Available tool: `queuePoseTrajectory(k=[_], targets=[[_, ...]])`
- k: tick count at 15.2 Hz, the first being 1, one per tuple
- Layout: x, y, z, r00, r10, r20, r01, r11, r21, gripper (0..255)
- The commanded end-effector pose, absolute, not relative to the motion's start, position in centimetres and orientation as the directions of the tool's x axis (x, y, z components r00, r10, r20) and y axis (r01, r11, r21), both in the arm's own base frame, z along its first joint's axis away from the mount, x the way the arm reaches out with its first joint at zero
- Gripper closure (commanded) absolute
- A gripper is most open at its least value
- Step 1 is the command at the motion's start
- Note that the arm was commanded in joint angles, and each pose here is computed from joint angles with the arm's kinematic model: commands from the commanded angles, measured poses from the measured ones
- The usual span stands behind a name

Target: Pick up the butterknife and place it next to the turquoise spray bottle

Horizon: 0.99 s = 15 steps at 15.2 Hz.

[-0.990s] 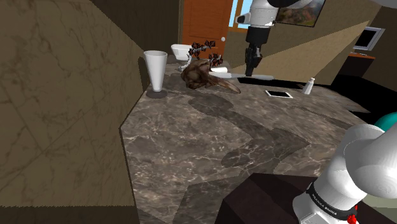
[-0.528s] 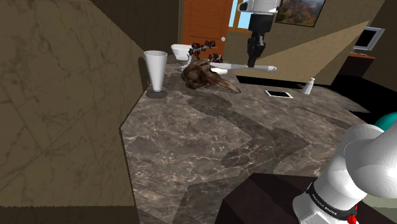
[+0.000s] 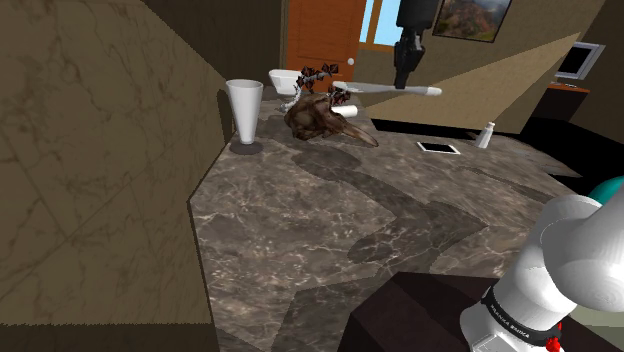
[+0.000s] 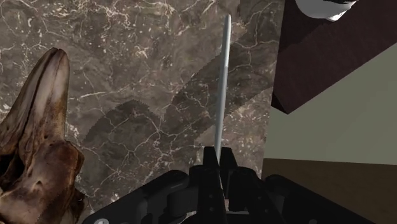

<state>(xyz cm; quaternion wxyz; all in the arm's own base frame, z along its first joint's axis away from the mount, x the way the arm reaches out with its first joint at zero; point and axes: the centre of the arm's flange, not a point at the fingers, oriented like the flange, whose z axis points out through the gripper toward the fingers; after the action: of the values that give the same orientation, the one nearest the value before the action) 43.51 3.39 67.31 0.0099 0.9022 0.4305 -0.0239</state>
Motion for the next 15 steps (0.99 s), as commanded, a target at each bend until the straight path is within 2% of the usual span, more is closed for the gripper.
queuePoseTrajectory(k=[1, 9, 15], targets=[[43.6, 3.4, 68.4, 0.628, 0.776, -0.052, 0.777, -0.629, -0.003, 255], [43.6, 3.4, 72.5, 0.628, 0.776, -0.052, 0.777, -0.629, -0.003, 255], [39.4, -3.4, 72.5, 0.628, 0.776, -0.052, 0.777, -0.629, -0.003, 255]])
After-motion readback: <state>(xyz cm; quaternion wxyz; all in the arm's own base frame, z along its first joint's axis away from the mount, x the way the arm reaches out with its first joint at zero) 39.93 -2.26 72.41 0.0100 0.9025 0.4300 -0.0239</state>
